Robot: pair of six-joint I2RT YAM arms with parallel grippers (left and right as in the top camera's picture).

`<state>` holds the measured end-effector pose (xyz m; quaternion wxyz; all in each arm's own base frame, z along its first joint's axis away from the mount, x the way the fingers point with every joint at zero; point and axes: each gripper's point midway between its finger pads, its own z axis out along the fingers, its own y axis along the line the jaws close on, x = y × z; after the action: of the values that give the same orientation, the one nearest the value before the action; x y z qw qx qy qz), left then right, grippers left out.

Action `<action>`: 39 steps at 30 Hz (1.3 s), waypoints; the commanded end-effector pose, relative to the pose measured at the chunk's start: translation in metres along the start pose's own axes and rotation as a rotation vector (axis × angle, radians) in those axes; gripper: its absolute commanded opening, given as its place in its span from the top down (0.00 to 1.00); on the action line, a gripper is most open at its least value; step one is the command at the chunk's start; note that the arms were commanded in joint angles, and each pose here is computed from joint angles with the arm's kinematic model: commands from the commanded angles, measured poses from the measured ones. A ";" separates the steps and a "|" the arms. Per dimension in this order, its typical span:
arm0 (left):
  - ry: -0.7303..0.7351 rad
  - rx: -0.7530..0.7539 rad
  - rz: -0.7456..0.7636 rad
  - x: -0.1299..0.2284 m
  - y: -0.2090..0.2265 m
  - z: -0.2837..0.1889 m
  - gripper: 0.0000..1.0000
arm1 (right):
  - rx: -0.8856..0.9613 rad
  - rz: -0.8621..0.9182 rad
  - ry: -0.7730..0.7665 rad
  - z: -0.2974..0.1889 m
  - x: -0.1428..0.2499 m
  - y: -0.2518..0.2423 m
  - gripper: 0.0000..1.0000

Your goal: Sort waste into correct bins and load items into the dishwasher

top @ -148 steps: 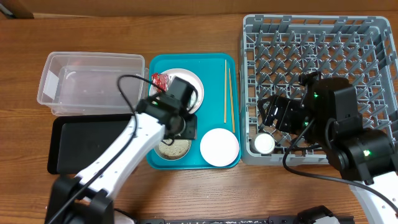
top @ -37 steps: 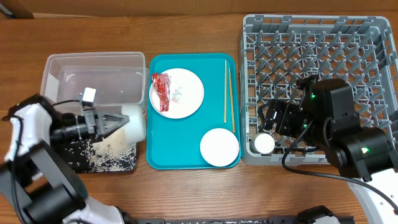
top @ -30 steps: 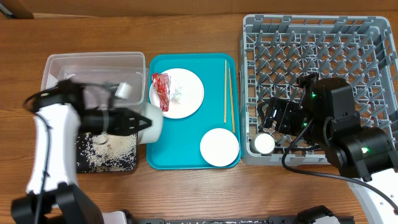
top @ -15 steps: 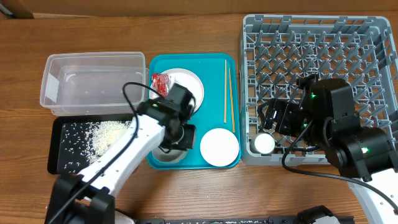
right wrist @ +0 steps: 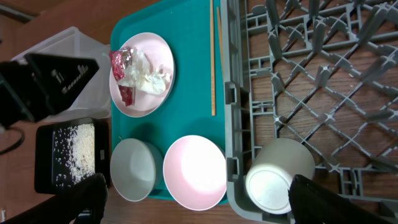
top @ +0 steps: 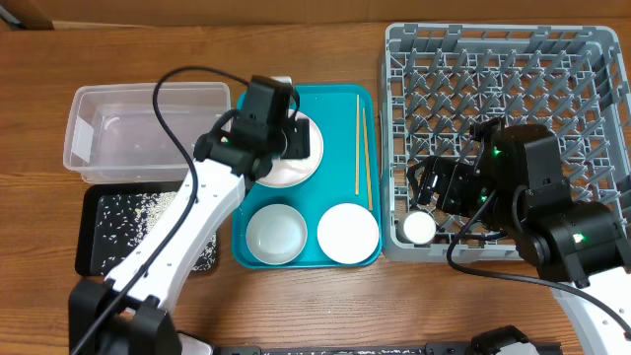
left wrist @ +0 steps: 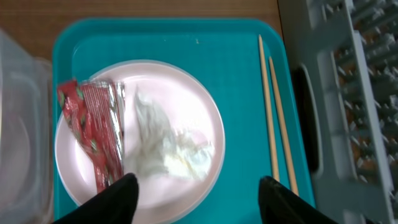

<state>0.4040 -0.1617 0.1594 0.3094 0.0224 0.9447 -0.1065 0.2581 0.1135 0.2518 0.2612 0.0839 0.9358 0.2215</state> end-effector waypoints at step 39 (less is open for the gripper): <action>0.113 -0.155 -0.074 -0.041 0.088 -0.032 0.47 | 0.034 0.011 0.065 0.019 0.001 -0.005 0.05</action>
<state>0.4314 -0.0345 0.1990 0.2593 -0.0819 0.9616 -0.0370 0.2650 0.1155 0.2284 0.2192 0.0905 0.9497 0.2045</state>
